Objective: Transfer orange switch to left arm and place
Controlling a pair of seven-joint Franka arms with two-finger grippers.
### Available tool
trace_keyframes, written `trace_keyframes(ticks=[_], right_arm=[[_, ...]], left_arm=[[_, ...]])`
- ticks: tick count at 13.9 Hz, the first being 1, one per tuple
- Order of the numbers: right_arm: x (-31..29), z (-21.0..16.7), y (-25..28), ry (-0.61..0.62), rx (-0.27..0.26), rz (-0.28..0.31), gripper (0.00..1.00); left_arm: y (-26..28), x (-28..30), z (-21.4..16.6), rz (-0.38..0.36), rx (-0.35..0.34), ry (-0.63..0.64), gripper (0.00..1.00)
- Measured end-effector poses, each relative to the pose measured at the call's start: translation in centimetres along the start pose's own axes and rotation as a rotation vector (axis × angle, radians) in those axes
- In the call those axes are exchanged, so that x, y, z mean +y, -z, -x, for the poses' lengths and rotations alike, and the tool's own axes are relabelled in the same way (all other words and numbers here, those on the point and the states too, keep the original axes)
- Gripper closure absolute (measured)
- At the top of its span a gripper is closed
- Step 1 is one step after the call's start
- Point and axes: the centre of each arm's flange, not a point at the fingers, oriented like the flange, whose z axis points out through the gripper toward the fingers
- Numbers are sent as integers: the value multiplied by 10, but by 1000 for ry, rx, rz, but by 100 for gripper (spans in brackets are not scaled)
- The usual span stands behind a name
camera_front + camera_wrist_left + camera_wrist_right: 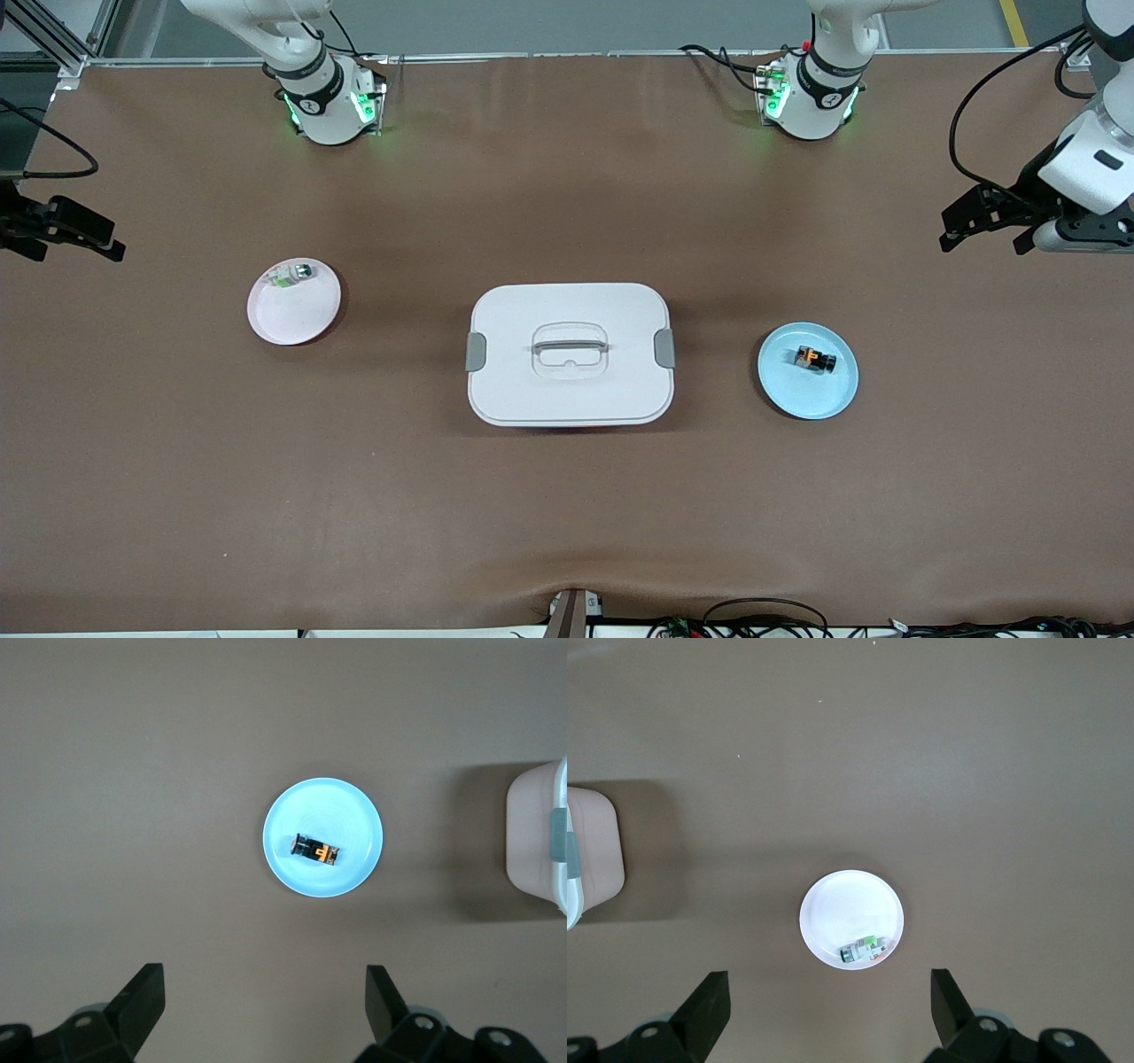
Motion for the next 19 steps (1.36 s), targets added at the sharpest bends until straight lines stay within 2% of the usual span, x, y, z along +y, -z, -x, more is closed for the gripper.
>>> trace_keyframes(ticks=[11, 19], right_arm=[[4, 0, 0, -7, 2, 0, 0], [4, -1, 1, -7, 7, 0, 0]], left_arm=[[-5, 1, -12, -5, -2, -15, 0], [12, -7, -20, -4, 35, -3, 0]])
